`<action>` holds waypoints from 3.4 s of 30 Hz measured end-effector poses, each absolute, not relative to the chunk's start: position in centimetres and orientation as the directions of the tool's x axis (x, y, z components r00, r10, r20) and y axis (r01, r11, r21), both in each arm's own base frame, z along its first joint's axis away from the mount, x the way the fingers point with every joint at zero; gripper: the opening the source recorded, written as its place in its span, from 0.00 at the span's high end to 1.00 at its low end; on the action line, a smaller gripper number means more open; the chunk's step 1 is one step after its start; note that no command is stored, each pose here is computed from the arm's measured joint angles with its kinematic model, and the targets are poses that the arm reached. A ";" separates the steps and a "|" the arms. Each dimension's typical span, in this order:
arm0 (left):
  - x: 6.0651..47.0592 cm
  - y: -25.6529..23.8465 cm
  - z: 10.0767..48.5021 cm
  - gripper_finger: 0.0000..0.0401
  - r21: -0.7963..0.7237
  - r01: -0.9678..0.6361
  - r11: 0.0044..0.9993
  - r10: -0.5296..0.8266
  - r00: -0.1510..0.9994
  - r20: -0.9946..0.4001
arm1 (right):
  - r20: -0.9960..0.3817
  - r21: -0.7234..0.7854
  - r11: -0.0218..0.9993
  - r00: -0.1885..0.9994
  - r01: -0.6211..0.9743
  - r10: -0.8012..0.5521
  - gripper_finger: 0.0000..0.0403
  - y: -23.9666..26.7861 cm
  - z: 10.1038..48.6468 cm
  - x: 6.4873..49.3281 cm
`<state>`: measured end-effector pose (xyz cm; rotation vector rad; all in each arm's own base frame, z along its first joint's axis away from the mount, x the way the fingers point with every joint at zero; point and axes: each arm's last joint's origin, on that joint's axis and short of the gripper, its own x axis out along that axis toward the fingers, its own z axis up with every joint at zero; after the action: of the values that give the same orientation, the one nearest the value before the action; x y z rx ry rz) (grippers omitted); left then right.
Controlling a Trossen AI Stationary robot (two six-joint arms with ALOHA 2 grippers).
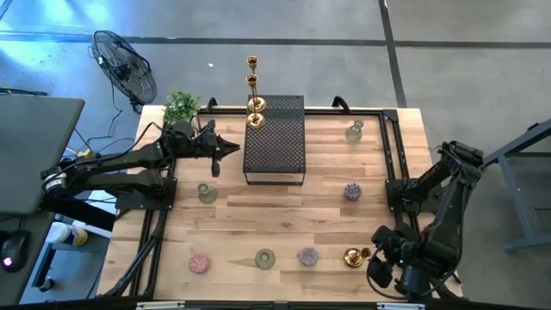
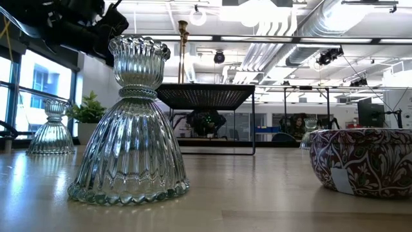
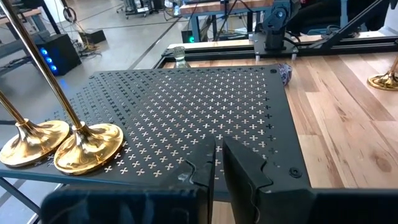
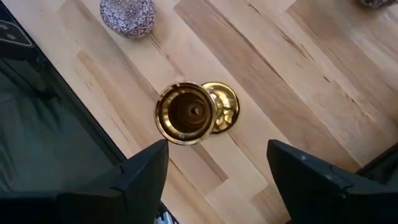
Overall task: Pick & Place candle stick holders
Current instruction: Put the gold candle holder on the shelf aligned with the other gold candle holders
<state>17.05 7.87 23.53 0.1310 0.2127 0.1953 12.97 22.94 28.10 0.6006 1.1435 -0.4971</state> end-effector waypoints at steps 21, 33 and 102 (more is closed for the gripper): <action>17.0 7.8 23.3 0.93 0.141 -0.175 0.974 0.203 0.954 -0.222 | -0.955 0.144 0.809 0.293 0.569 -0.037 0.35 21.7 27.2 15.5; 17.0 7.8 23.3 0.93 0.141 -0.175 0.974 0.204 0.954 -0.222 | -0.957 0.152 0.844 0.290 0.515 -0.004 0.59 21.4 26.1 16.3; 17.0 7.8 23.2 0.93 0.088 -0.179 0.980 0.195 0.953 -0.230 | -0.891 0.001 0.967 0.438 -0.254 0.116 0.53 3.7 27.8 43.5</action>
<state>17.00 7.81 23.19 0.0665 0.2404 0.1905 43.46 3.67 27.77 -0.1405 1.0939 0.2307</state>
